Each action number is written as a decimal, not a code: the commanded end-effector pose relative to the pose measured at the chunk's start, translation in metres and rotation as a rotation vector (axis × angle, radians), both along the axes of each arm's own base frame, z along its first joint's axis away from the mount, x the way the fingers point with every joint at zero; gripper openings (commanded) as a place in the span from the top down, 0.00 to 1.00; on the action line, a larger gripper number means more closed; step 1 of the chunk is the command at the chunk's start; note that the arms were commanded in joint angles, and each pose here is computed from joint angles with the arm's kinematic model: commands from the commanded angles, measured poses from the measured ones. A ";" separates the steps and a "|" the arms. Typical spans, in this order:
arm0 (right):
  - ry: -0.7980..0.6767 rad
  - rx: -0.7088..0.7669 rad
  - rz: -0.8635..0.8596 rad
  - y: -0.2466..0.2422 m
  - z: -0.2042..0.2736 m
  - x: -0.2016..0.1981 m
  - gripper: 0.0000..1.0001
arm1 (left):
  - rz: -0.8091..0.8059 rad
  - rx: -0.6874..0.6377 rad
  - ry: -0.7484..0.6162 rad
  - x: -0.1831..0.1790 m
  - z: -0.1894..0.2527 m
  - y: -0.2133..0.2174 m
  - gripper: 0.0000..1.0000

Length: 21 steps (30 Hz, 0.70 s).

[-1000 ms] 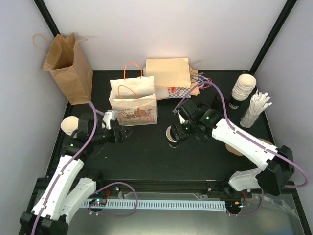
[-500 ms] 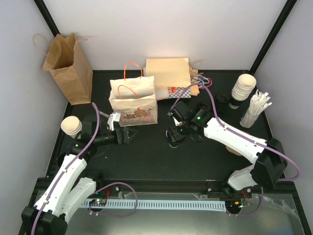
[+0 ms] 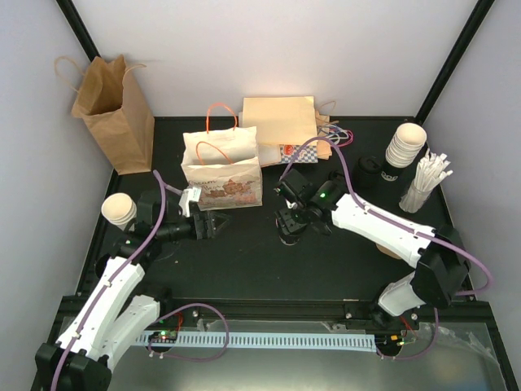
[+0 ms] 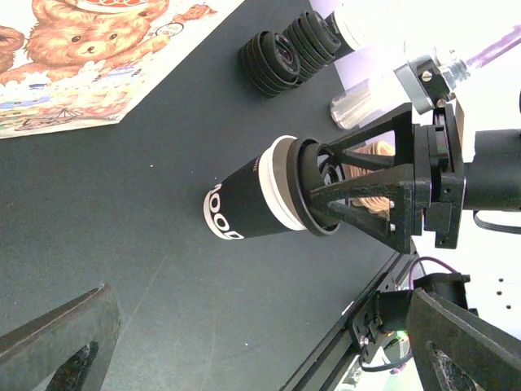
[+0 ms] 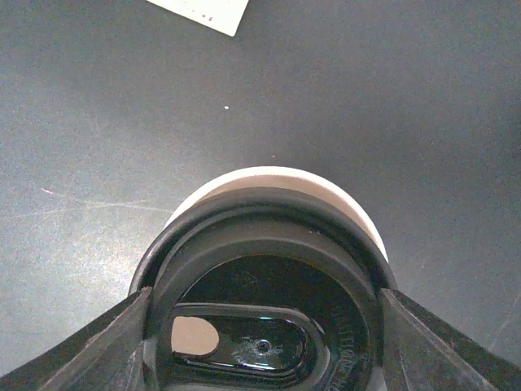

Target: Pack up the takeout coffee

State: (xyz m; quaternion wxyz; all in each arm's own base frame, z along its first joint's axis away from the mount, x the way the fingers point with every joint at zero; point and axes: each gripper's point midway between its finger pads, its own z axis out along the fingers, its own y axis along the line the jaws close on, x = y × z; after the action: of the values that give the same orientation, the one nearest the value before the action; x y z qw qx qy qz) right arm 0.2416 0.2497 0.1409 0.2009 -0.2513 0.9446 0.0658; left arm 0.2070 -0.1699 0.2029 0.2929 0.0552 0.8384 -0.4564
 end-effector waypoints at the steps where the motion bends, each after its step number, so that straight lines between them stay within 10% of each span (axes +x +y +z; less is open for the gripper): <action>1: -0.059 -0.009 -0.007 0.005 0.013 0.010 0.31 | -0.022 -0.016 -0.023 -0.002 0.006 -0.004 0.01; 21: -0.050 -0.100 0.002 0.009 -0.011 0.014 0.31 | -0.031 -0.003 -0.019 -0.001 0.001 -0.005 0.01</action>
State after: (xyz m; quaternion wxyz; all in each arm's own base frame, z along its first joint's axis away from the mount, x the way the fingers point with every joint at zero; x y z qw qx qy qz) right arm 0.2511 0.2585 0.1375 0.2095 -0.2592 0.9421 0.0354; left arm 0.2063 -0.1713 0.2020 0.2900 0.0576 0.8389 -0.4570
